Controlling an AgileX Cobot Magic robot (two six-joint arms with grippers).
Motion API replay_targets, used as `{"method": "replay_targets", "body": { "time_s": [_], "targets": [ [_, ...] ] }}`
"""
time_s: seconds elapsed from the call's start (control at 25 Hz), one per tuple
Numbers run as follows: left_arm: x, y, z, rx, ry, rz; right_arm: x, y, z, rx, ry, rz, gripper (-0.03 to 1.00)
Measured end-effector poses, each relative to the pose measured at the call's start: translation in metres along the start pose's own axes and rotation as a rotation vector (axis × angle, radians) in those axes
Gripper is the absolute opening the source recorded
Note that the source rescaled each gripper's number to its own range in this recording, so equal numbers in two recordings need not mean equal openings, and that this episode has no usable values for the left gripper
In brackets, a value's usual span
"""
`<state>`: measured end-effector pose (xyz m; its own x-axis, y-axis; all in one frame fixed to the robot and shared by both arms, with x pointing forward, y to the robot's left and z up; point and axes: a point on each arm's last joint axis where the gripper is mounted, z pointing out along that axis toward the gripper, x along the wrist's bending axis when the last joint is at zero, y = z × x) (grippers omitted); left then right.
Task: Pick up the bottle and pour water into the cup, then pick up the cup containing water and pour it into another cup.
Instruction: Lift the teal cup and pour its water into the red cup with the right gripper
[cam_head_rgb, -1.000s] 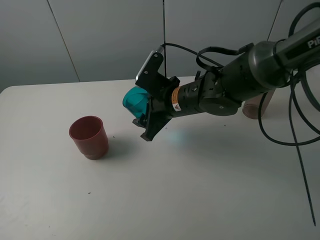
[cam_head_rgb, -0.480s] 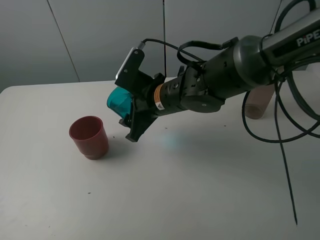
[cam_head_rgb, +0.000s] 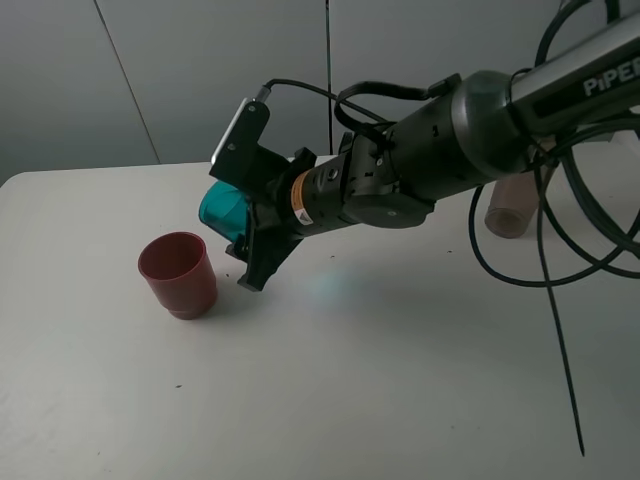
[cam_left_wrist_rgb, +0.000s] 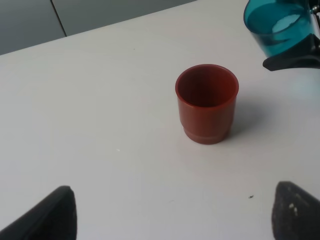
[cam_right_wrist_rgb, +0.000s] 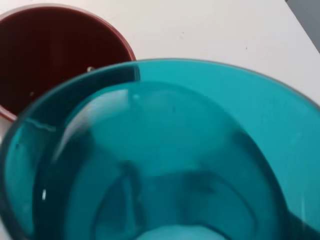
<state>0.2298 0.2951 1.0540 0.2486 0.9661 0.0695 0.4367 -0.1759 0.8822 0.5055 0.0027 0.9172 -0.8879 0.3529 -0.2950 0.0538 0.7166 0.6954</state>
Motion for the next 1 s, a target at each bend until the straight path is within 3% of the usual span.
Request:
{"method": "replay_targets", "body": {
  "time_s": [0.56,1.0],
  "targets": [
    [0.000,0.000,0.000,0.001,0.003,0.005,0.009,0.010,0.001,0.002,0.007,-0.019,0.04],
    [0.000,0.000,0.000,0.001,0.003,0.005,0.001,0.020,0.004,0.012,-0.023,-0.018,0.04]
  ]
}}
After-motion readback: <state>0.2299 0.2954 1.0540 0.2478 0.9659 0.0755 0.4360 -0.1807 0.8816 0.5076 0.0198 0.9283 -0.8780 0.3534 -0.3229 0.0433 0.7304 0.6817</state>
